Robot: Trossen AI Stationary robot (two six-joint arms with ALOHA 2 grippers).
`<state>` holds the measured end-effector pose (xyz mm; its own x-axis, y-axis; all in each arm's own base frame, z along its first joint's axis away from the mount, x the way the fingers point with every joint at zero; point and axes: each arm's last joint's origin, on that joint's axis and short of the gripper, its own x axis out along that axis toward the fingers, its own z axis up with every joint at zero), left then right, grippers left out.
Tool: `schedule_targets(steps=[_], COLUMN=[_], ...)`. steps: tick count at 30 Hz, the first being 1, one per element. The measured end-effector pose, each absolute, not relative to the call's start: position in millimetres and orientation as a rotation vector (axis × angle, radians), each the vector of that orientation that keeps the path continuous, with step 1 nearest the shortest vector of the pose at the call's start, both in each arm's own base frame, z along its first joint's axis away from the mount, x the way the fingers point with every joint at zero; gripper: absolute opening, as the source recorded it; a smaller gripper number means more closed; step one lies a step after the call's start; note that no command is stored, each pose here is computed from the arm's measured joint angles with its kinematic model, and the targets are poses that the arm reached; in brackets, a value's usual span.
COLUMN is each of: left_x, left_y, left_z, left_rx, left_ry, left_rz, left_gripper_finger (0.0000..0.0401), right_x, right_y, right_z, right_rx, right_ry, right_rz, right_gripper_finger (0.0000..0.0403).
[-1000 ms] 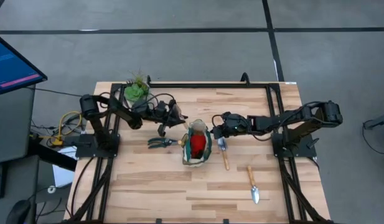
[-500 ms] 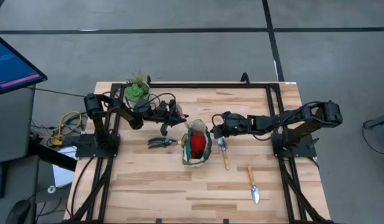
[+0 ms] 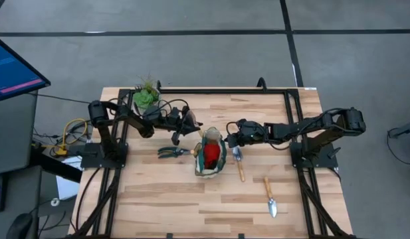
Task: Pick & Place Garden tools in Gardening bag
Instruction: Put the trowel into the gardening bag
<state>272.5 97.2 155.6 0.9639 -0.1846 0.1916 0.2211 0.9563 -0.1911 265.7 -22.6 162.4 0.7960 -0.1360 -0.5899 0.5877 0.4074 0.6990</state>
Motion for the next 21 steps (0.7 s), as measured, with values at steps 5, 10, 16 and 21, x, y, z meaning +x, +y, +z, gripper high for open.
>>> schedule_targets(steps=[5, 10, 16, 21], left_x=[274, 275, 274, 278], left_y=[97, 97, 97, 97], left_z=[151, 140, 151, 156], left_rx=[-0.209, -0.234, -0.203, -0.185], left_ry=[-0.162, -0.124, -0.164, -0.181], left_rz=[-0.204, -0.191, -0.198, -0.205], left_gripper_finger=[0.0017, 0.0017, 0.0017, 0.0017], right_x=[266, 266, 267, 267], right_y=[-23, -23, -23, -23], right_z=[163, 163, 165, 165], right_rx=[1.061, 1.066, 1.071, 1.071], right_ry=[0.483, 0.477, 0.461, 0.461], right_rz=[-0.477, -0.475, -0.466, -0.466], right_gripper_finger=[0.0000, 0.0000, 0.0000, 0.0000])
